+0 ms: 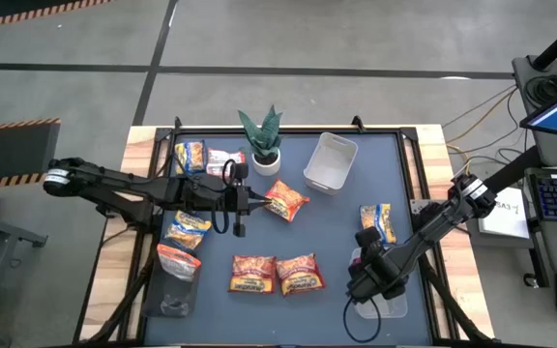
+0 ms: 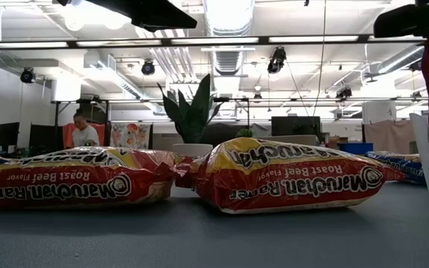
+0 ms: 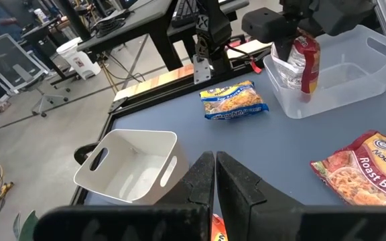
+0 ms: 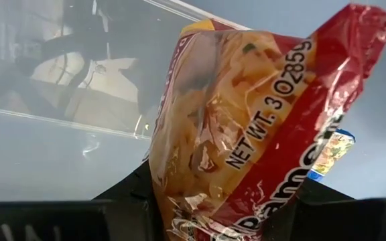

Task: Sort Maruchan noodles
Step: Put the middle right red instant noodle pack into the transparent bin

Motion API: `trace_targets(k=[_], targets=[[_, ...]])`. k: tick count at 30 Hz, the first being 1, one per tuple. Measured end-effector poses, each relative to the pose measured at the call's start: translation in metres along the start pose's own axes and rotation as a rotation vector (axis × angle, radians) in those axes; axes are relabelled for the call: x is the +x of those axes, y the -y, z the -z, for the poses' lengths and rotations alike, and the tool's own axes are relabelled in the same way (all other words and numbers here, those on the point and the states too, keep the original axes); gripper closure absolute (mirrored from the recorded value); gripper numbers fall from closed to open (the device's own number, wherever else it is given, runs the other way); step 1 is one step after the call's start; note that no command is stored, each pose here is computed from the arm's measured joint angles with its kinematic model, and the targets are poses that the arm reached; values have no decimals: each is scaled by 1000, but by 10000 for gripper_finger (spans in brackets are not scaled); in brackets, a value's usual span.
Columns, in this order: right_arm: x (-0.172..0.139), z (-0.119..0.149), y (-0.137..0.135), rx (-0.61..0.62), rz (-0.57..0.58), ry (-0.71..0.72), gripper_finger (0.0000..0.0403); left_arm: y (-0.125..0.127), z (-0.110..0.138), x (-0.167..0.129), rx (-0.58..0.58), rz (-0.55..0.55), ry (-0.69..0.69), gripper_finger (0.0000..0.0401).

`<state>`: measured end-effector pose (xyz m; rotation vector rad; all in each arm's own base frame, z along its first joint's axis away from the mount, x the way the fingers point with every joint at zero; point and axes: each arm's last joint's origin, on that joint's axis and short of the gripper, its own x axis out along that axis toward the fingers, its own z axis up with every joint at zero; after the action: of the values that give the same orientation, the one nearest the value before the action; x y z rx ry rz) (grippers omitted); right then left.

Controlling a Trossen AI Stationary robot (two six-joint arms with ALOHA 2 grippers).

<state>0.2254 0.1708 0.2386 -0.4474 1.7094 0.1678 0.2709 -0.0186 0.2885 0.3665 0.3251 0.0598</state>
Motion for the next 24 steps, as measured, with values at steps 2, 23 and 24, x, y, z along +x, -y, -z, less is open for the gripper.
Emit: trace_targets(k=[2, 23, 24], targets=[[0, 0, 0, -4, -10, -3, 251, 0, 0, 0, 0, 0, 0, 401], [7, 0, 0, 8, 24, 7, 209, 0, 0, 0, 1, 0, -1, 401], [7, 0, 0, 7, 25, 6, 206, 0, 0, 0, 1, 0, -1, 401]])
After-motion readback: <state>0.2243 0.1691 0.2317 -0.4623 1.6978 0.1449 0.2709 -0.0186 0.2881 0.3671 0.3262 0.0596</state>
